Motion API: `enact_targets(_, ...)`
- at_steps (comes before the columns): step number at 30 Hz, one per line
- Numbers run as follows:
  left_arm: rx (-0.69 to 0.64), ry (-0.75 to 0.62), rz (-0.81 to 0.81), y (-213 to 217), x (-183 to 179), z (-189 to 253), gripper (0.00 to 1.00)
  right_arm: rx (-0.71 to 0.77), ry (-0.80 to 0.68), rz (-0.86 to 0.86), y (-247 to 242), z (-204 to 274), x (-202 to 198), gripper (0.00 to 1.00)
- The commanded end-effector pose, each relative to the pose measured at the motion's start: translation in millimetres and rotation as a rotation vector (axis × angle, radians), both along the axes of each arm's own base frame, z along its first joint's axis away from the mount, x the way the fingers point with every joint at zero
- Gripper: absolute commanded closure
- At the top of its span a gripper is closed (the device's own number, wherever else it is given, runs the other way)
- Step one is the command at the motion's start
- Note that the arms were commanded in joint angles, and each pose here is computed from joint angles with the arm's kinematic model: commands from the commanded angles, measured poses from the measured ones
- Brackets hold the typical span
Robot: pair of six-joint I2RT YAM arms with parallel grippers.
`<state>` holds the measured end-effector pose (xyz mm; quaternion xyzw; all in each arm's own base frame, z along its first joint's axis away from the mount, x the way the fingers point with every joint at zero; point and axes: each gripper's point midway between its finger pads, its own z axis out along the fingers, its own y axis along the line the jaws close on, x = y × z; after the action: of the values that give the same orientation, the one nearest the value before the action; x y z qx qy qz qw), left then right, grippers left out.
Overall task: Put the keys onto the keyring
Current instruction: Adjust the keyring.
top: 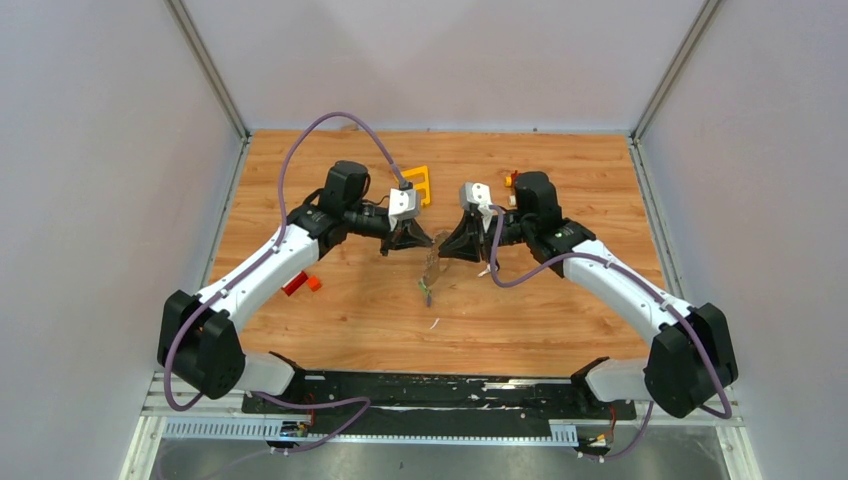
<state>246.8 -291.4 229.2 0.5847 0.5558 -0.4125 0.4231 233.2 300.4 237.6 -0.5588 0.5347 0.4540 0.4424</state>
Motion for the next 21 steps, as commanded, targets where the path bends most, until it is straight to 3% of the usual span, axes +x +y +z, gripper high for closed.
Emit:
enact_targets(1,-0.044,-0.073,-0.064,-0.5,-12.8,17.2,1.00,0.023,-0.049,0.027,3.7,14.3,3.3,0.85)
enact_targets(21,-0.043,-0.069,-0.094,-4.7,-18.0,14.8,1.00,0.005,-0.036,0.054,13.0,7.5,-3.5,0.85)
